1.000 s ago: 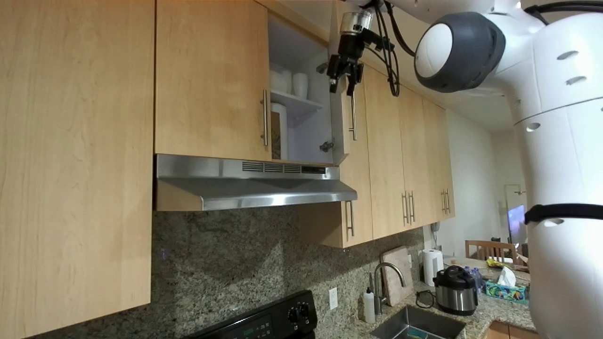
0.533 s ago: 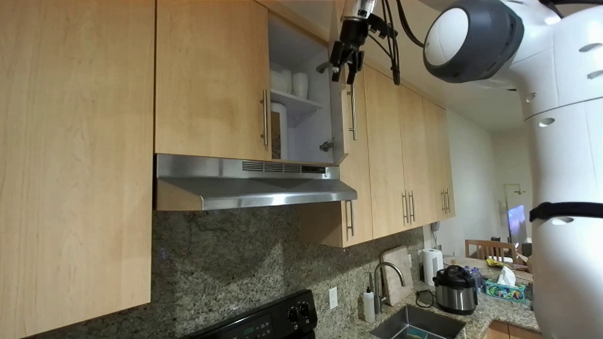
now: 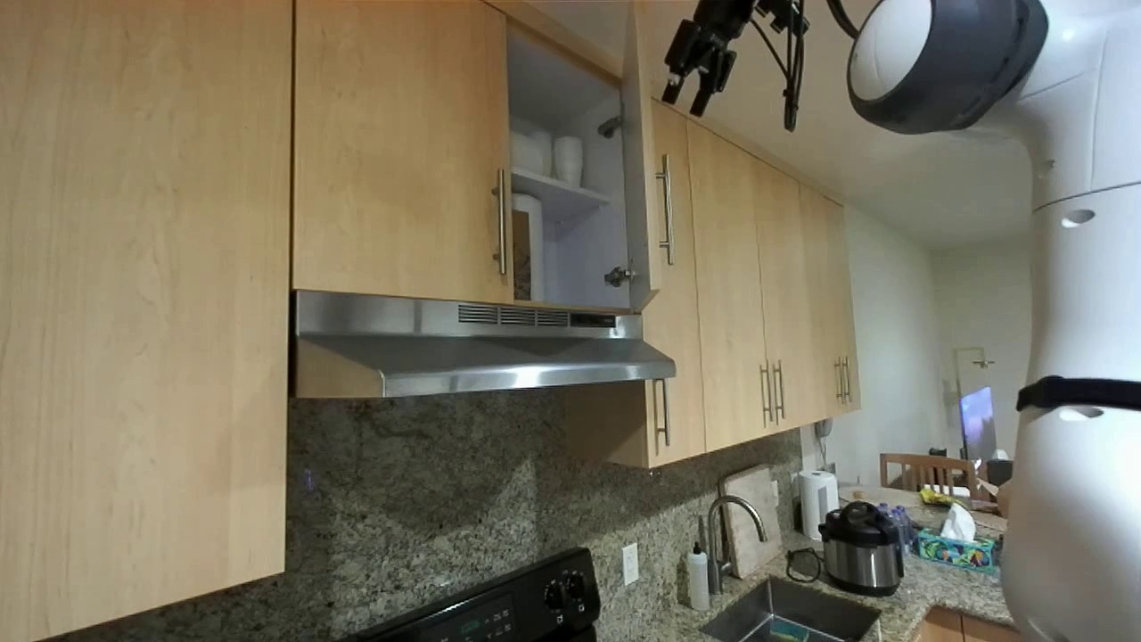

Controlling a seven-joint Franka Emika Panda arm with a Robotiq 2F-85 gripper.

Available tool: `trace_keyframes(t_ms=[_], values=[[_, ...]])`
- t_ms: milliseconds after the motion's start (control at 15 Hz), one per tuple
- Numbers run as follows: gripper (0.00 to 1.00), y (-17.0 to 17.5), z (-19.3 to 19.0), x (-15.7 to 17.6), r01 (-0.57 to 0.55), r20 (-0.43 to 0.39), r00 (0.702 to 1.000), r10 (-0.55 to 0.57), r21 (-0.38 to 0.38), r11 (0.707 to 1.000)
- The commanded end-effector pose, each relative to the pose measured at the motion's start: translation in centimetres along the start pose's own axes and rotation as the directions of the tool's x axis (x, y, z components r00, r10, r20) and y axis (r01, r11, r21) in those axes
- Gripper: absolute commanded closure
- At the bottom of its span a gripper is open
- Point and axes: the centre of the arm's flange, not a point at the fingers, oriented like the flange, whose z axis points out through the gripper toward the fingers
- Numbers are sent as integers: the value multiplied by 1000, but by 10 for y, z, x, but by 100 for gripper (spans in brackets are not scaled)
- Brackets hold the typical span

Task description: Close the right cabinet door

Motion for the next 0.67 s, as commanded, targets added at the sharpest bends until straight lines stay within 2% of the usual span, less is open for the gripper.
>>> trace_keyframes(t_ms=[0, 267, 600], values=[[0, 37, -6, -8, -84, -78, 993, 86, 22, 996], [0, 75, 8, -12, -186, -89, 978, 190, 53, 981], [0, 107, 42, 1, -384, -110, 910, 400, 142, 912]])
